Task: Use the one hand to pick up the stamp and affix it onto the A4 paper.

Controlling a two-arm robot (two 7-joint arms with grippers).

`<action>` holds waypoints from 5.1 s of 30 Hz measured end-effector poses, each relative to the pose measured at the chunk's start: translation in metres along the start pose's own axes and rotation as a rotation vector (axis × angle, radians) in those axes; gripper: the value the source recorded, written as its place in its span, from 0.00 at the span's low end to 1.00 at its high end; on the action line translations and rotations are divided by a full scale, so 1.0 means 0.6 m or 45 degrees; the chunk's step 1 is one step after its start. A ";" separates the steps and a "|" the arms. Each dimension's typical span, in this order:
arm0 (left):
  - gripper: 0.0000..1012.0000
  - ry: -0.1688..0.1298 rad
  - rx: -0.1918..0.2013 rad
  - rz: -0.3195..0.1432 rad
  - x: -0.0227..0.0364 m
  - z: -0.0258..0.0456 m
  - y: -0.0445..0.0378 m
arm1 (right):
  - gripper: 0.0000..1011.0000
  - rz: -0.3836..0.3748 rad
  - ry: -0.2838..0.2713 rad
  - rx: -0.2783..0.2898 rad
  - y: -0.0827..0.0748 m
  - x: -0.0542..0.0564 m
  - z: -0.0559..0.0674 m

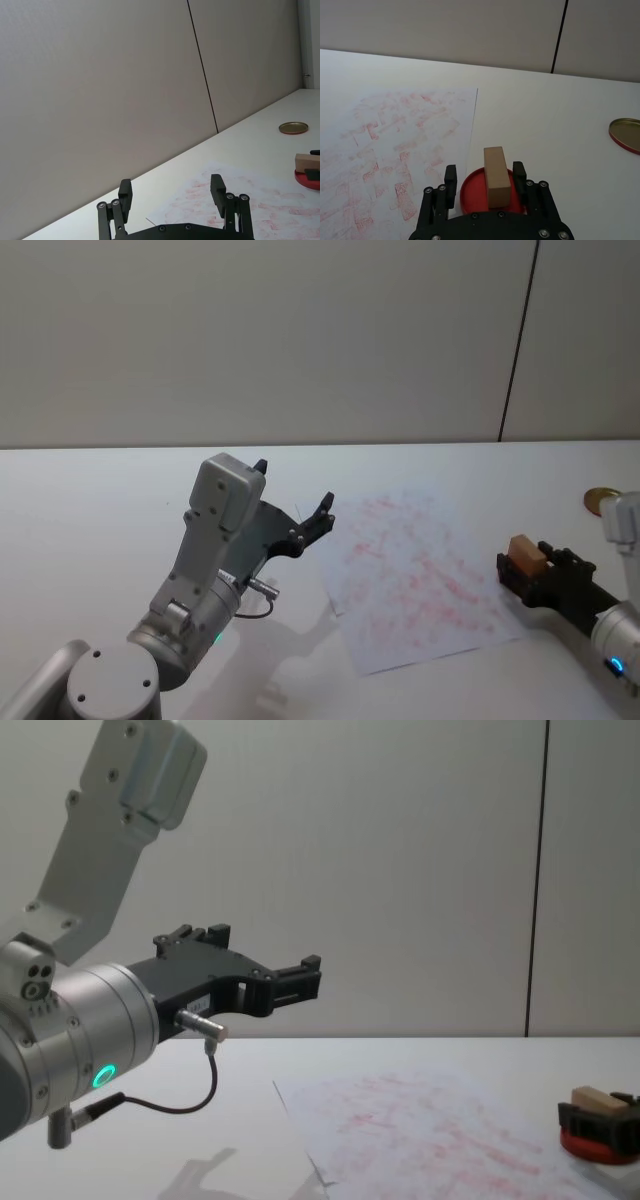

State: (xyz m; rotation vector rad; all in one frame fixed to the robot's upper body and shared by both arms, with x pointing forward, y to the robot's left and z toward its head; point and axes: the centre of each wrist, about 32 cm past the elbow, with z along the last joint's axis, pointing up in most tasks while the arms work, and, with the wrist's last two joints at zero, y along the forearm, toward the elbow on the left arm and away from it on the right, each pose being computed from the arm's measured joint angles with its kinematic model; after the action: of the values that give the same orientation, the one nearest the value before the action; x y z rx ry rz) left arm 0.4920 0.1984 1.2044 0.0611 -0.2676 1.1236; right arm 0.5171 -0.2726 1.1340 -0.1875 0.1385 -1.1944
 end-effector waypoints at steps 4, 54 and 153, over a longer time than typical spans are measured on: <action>0.98 0.000 0.000 0.000 0.0000 0.000 0.000 | 0.58 0.000 -0.012 -0.003 0.005 -0.002 -0.001; 0.98 0.000 0.000 0.000 0.0000 0.000 0.000 | 0.22 0.211 -0.028 0.137 -0.015 -0.059 0.007; 0.98 0.000 0.000 0.000 0.0000 0.000 0.000 | 0.22 0.035 -0.041 0.133 -0.014 0.026 0.025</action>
State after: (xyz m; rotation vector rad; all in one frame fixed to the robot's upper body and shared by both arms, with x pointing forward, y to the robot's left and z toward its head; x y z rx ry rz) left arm 0.4920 0.1984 1.2044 0.0612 -0.2676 1.1237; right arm 0.5184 -0.2890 1.1501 -0.1127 0.0503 -1.1678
